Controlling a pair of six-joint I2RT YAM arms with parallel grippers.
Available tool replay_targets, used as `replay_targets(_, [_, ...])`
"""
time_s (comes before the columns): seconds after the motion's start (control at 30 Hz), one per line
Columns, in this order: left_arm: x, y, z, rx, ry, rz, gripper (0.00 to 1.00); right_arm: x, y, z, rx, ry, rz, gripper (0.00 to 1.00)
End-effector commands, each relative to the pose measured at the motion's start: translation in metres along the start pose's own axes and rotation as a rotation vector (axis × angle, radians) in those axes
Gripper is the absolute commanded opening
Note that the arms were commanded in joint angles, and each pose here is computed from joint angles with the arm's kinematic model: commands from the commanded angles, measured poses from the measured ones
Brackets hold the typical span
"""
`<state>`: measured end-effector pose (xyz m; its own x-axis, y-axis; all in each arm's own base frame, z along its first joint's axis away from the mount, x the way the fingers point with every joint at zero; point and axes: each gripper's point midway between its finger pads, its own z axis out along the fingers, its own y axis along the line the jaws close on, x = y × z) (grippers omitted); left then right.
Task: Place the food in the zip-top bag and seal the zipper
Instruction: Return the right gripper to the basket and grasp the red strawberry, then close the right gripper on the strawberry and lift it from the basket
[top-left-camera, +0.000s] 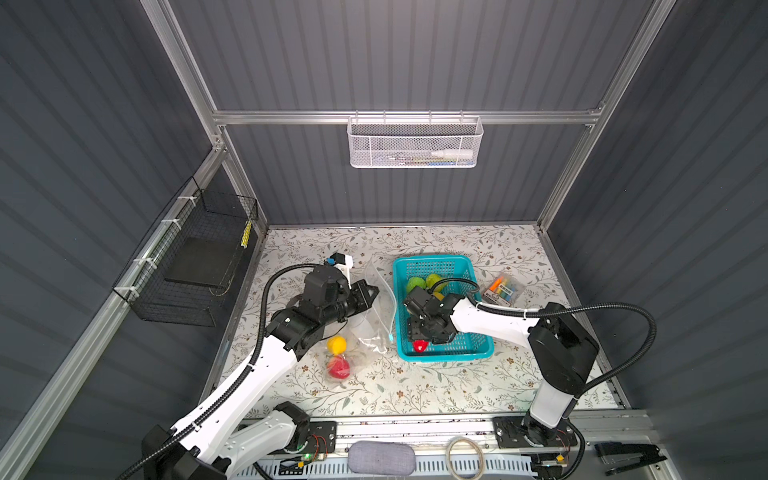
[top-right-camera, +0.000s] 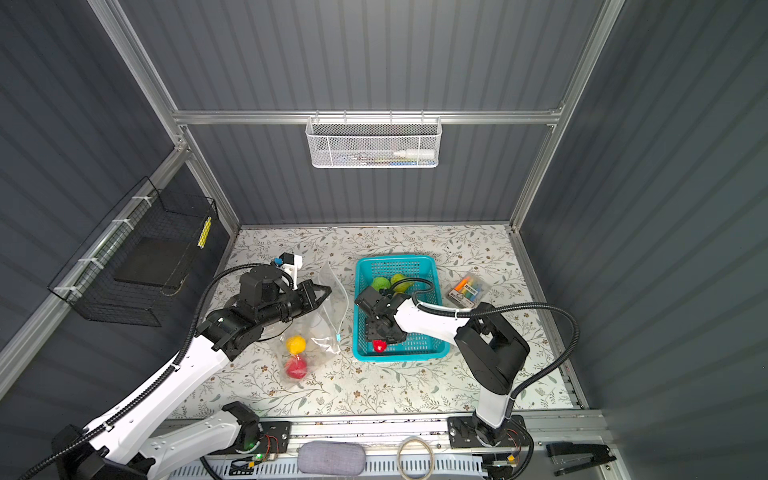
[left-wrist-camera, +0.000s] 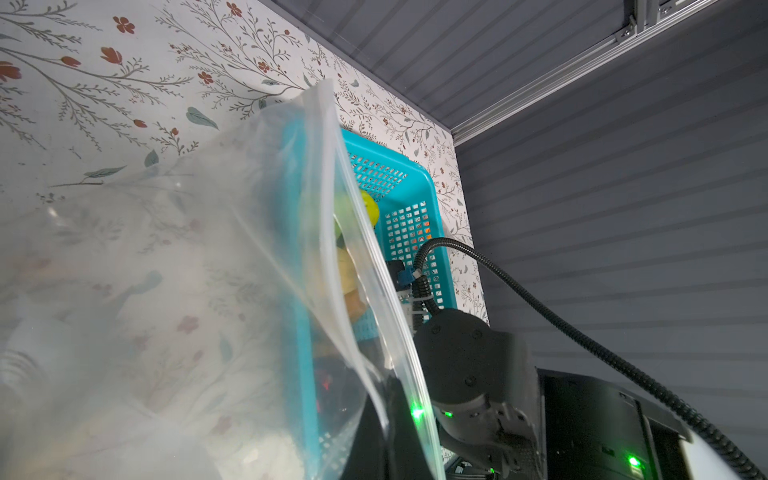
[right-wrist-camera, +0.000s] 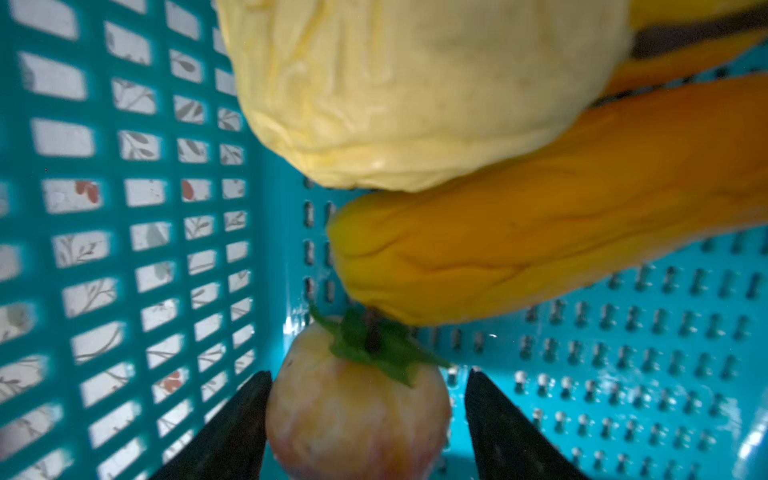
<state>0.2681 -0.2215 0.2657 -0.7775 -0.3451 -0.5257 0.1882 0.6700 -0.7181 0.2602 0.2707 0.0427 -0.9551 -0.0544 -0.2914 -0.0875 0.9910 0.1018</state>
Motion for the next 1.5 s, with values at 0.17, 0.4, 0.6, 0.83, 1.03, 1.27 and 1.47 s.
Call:
replay_targets(0.17, [0.004,0.000,0.001,0.004,0.012,0.005,0.00,0.003,-0.019,-0.005,0.081,-0.011,-0.089,0.75])
replay_targets(0.4, [0.004,0.002,0.000,-0.002,0.010,0.000,0.00,0.010,-0.016,0.001,0.084,0.034,-0.082,0.83])
replay_targets(0.6, [0.004,0.003,0.003,-0.002,0.011,-0.005,0.00,0.016,-0.011,0.007,0.072,0.060,-0.087,0.84])
replay_targets(0.83, [0.004,0.001,0.005,0.002,0.017,-0.004,0.00,0.017,-0.012,0.010,0.089,0.071,-0.085,0.73])
replay_targets(1.03, [0.003,0.001,0.004,0.001,0.012,-0.003,0.00,0.011,-0.015,-0.001,0.087,0.027,-0.083,0.59])
replay_targets(1.27, [0.002,0.000,0.007,0.000,0.019,0.002,0.00,-0.014,-0.026,-0.037,0.058,-0.071,-0.061,0.57])
replay_targets(1.47, [0.002,0.000,0.008,0.000,0.020,0.004,0.00,-0.042,-0.032,-0.085,-0.055,-0.193,-0.051,0.58])
